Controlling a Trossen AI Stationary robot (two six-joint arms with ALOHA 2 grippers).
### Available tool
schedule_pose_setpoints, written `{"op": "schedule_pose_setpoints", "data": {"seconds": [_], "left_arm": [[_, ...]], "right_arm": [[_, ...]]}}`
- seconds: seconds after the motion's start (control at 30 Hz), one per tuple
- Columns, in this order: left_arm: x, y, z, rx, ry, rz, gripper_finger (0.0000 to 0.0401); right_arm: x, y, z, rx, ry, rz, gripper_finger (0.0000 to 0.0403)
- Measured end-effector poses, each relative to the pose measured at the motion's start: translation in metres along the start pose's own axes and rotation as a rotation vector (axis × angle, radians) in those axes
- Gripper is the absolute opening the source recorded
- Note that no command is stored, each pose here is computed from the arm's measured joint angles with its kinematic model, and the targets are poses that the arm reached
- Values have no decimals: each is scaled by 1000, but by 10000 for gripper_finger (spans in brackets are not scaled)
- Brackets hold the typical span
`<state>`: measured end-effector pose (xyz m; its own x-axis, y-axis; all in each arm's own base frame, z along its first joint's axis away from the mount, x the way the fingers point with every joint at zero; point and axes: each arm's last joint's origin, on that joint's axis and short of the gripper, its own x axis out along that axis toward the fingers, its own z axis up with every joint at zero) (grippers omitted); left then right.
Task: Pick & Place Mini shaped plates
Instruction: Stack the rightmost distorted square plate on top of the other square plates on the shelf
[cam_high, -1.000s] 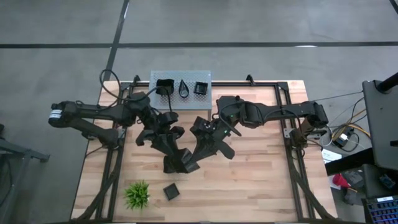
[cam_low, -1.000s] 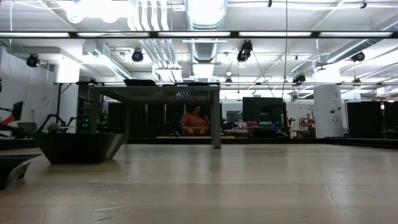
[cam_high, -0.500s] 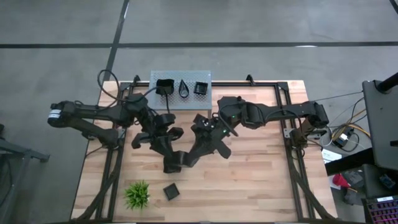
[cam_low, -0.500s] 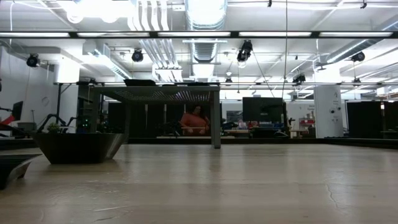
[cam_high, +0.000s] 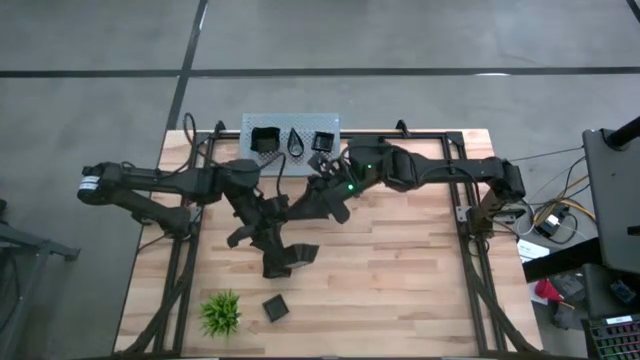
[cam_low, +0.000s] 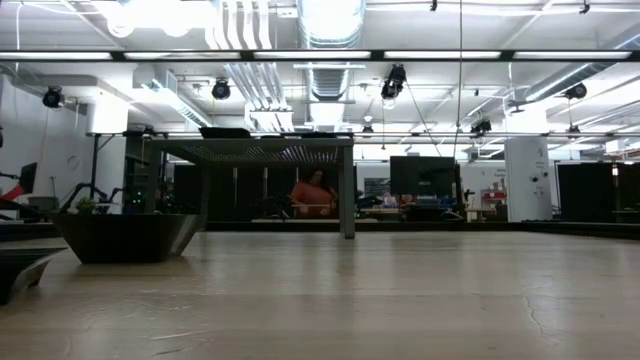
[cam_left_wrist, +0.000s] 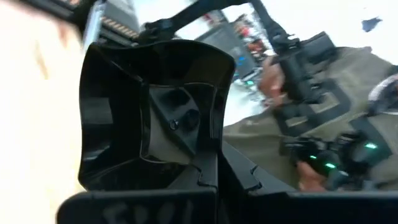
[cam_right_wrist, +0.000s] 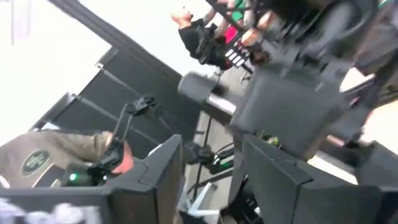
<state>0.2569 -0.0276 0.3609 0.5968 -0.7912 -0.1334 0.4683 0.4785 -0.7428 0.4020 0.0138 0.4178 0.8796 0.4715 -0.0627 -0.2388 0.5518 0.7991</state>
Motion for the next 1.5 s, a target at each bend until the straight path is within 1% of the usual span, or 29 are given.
{"op": "schedule_pose_setpoints", "data": {"seconds": [0.1,0.17,0.2,0.3,0.4,0.47,0.53,0.7,0.77,0.83,0.9,0.97,1.1,1.17,1.33,1.37,1.5], "left_arm": [[-3,2,-6,1,20,65,0],[-8,1,-13,40,39,127,0],[-11,0,-17,66,47,178,0],[-23,0,-29,126,73,385,0],[-37,0,-40,164,87,650,0],[-46,0,-45,207,105,807,0],[-54,-2,-48,269,122,925,0],[-71,-9,-51,467,173,1105,0],[-77,-11,-52,554,213,1185,0],[-83,-12,-51,644,262,1291,0],[-88,-11,-49,710,313,1382,0],[-92,-8,-46,745,364,1440,0],[-101,2,-40,761,481,1494,0],[-107,8,-38,742,522,1536,0],[-127,21,-31,666,557,1621,0],[-130,23,-29,653,546,1624,0],[-139,33,-22,589,506,1573,0]], "right_arm": [[-5,-5,7,0,-18,-12,182],[-8,-4,9,-9,-27,-10,191],[-8,-2,10,-21,-30,-5,194],[-11,6,9,-73,-35,15,198],[-12,9,9,-122,-37,23,197],[-13,9,8,-119,-37,21,193],[-12,9,8,-113,-35,21,189],[-7,16,0,-138,-31,25,182],[-4,20,-4,-162,-34,21,181],[-2,23,-8,-183,-44,14,180],[0,26,-12,-194,-44,14,180],[2,28,-14,-200,-54,4,180],[3,29,-16,-220,-91,-33,178],[4,29,-16,-220,-100,-42,178],[5,32,-19,-213,-123,-63,179],[6,32,-20,-215,-128,-68,178],[7,33,-22,-219,-136,-78,176]]}}
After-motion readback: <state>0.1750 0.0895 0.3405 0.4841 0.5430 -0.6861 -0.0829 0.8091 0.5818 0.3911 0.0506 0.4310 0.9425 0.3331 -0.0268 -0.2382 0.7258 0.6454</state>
